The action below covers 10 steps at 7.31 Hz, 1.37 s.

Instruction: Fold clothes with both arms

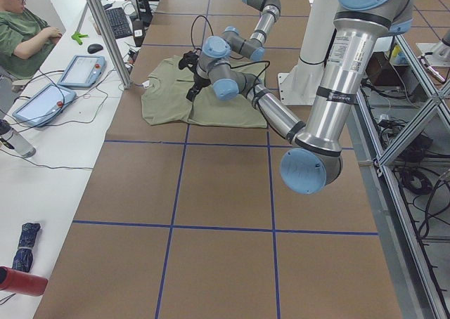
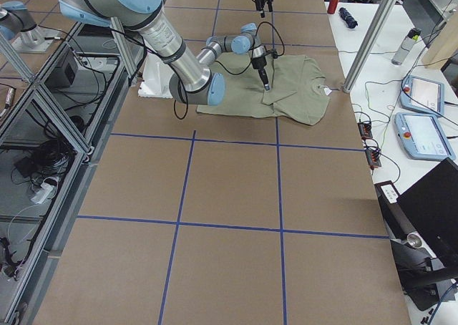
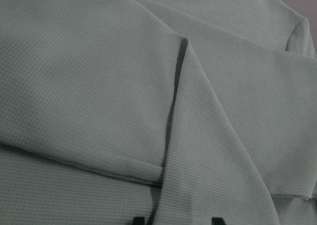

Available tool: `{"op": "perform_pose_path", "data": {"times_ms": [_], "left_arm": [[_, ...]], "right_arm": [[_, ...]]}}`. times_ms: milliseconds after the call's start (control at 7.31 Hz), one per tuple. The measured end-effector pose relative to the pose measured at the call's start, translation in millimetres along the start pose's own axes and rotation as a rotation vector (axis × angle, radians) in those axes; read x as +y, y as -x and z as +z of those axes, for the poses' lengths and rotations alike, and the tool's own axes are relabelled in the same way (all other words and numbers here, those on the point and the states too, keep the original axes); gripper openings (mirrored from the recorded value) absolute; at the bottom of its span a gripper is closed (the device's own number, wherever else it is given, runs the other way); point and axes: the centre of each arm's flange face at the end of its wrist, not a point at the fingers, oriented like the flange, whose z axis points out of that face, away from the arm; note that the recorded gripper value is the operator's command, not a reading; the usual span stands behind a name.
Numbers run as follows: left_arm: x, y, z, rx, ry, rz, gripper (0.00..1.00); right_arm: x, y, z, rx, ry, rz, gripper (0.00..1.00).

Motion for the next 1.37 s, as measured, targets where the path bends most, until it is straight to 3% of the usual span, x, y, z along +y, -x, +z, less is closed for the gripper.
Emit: {"op": "perform_pose_path", "data": {"times_ms": [410,547,684,1368], "left_arm": [[0.4,0.2,-0.1,0.000,0.000,0.000,1.00],[0.6,0.4,0.0,-0.001,0.001,0.000,1.00],[0.7,0.6,0.2,-0.001,0.001,-0.001,1.00],[1.0,0.3,0.9,-0.001,0.002,0.001,1.00]], "right_arm": [[4.4,1.4,3.0,0.004,0.003,-0.006,0.50],[5.6,1.3,4.9,0.006,0.005,-0.007,0.42],[6.2,1.6,5.9,0.008,0.006,-0.008,0.00],[-6.9,-3.7,-3.3,-0.003,-0.003,0.006,0.00]]}}
